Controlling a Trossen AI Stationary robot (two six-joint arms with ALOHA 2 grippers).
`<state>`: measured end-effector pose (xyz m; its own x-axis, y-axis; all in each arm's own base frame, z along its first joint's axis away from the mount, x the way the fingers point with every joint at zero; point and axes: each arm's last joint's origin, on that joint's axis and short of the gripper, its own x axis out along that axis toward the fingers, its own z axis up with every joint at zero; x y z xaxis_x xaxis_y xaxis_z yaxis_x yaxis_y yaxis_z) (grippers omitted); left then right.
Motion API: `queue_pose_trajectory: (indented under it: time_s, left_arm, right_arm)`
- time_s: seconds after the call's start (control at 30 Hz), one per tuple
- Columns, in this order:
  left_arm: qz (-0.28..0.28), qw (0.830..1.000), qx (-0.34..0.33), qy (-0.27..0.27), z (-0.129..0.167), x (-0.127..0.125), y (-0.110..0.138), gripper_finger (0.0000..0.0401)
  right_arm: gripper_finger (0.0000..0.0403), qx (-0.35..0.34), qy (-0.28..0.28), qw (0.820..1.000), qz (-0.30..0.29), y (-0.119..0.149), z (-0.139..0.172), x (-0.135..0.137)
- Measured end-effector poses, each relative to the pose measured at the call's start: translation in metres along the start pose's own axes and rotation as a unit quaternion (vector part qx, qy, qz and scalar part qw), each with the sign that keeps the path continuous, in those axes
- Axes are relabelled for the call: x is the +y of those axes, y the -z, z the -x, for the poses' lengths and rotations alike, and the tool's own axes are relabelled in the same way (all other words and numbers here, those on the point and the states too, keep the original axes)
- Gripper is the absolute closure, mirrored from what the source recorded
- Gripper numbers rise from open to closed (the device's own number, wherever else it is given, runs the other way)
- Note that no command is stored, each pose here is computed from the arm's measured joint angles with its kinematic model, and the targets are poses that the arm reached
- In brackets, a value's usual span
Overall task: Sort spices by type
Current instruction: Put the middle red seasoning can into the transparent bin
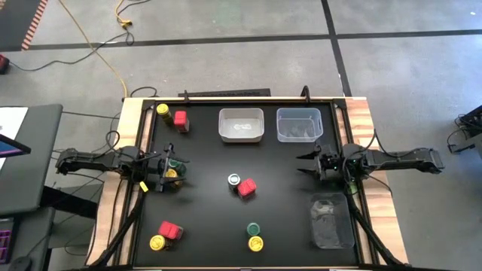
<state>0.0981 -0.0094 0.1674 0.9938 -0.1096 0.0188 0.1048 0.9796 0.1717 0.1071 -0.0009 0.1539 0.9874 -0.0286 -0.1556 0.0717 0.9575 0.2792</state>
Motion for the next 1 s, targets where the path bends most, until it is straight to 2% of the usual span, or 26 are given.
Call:
queue_pose_trajectory:
  time_s: [0.63,1.0]
  left_arm:
    - [0.000,1.000,0.000,0.000,0.0000,0.0000,0.0000,0.0122]
    - [0.000,1.000,0.000,0.000,0.0000,0.0000,0.0000,0.0122]
  right_arm:
    - [0.0115,-0.004,0.021,1.000,-0.003,-0.0010,0.0000,-0.0044]
    - [0.0058,0.017,0.039,0.999,0.000,0.0021,-0.0028,-0.0082]
